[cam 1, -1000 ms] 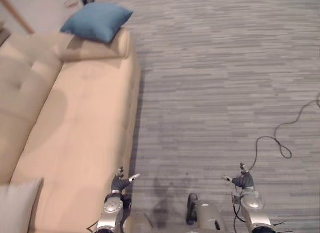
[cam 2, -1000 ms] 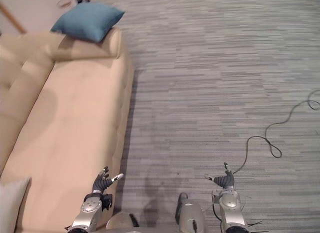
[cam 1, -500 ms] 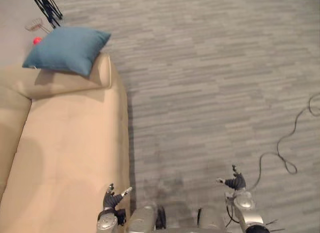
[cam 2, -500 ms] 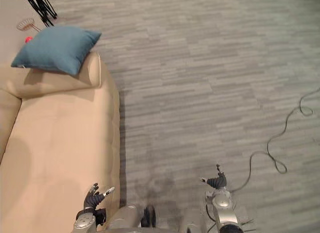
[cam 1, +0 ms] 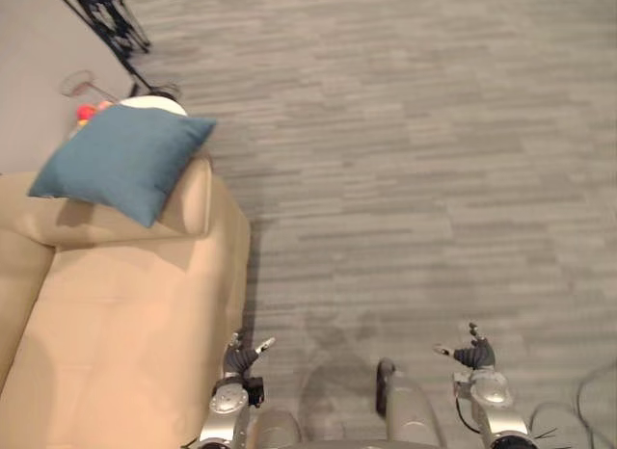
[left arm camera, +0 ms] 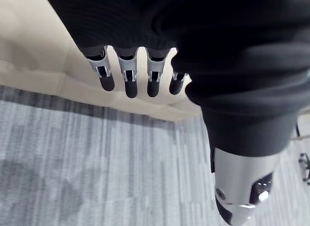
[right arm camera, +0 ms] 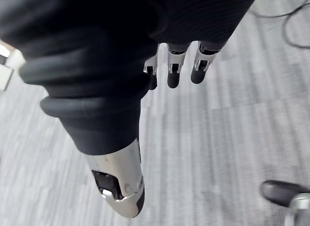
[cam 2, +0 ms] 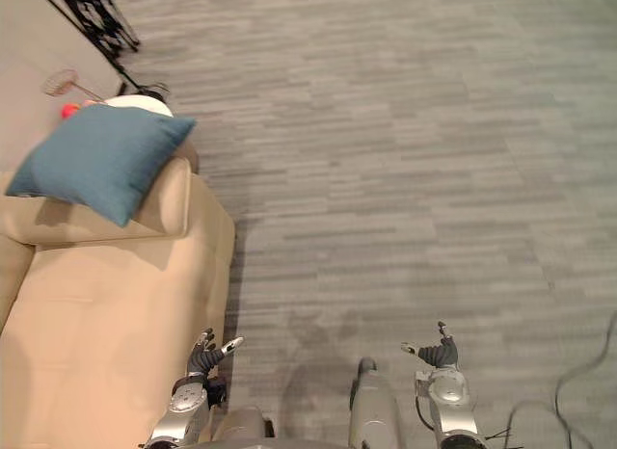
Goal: Pick up cushions and gather them together orderly.
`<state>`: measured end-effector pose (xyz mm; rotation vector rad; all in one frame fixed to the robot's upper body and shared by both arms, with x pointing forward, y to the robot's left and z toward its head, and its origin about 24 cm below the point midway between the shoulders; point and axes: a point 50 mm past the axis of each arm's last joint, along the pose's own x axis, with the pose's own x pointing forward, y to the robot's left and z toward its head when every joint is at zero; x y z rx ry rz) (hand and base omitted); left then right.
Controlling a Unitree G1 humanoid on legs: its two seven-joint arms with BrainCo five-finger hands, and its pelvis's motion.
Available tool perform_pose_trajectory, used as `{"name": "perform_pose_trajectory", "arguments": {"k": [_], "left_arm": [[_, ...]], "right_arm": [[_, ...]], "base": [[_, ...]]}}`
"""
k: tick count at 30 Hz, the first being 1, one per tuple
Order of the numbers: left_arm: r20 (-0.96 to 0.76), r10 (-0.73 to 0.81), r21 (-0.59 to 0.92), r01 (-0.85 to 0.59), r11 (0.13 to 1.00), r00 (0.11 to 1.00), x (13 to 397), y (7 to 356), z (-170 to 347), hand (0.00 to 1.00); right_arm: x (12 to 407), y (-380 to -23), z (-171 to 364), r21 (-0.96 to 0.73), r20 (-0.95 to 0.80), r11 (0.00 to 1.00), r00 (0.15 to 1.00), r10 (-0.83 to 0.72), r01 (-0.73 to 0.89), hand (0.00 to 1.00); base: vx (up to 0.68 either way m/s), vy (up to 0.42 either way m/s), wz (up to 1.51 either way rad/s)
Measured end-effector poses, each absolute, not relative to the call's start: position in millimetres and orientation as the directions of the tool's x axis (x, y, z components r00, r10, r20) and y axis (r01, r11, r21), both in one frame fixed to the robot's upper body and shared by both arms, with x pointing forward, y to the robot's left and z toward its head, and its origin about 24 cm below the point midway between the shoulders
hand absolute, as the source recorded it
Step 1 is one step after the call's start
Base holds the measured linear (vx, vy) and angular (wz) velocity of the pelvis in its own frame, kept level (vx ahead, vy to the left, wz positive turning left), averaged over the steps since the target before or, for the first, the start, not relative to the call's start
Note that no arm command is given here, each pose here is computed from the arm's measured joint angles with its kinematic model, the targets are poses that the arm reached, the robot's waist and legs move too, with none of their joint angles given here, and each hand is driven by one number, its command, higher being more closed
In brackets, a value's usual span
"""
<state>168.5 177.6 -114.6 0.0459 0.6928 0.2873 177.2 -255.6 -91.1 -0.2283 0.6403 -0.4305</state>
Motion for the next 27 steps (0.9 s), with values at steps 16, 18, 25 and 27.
{"name": "perform_pose_trajectory", "arguments": {"k": [16,18,25,27], "left_arm": [[-0.695,0.310,0.177,-0.264,0.948,0.648,126.3,192.8,-129.1,0.00],[-0.690,0.311,0.179,-0.263,0.948,0.653,128.6,193.8,-128.1,0.00],[-0.666,0.299,0.156,-0.264,0.952,0.683,144.1,188.5,-123.4,0.00],[-0.679,0.281,0.129,-0.267,0.955,0.678,143.2,178.6,-125.7,0.00]], "right_arm": [[152.6,-255.1,-110.9,-0.333,-0.616,0.888,0.640,-0.459,0.316,0.00],[152.1,-253.4,-111.6,-0.330,-0.621,0.893,0.642,-0.449,0.306,0.00],[141.0,-246.9,-110.5,-0.302,-0.612,0.889,0.645,-0.458,0.344,0.00],[142.5,-246.6,-109.1,-0.297,-0.605,0.888,0.650,-0.460,0.351,0.00]], "base": [[0.45,0.142,0.54],[0.44,-0.006,0.88],[0.42,-0.206,1.20],[0.35,-0.313,0.80]]}}
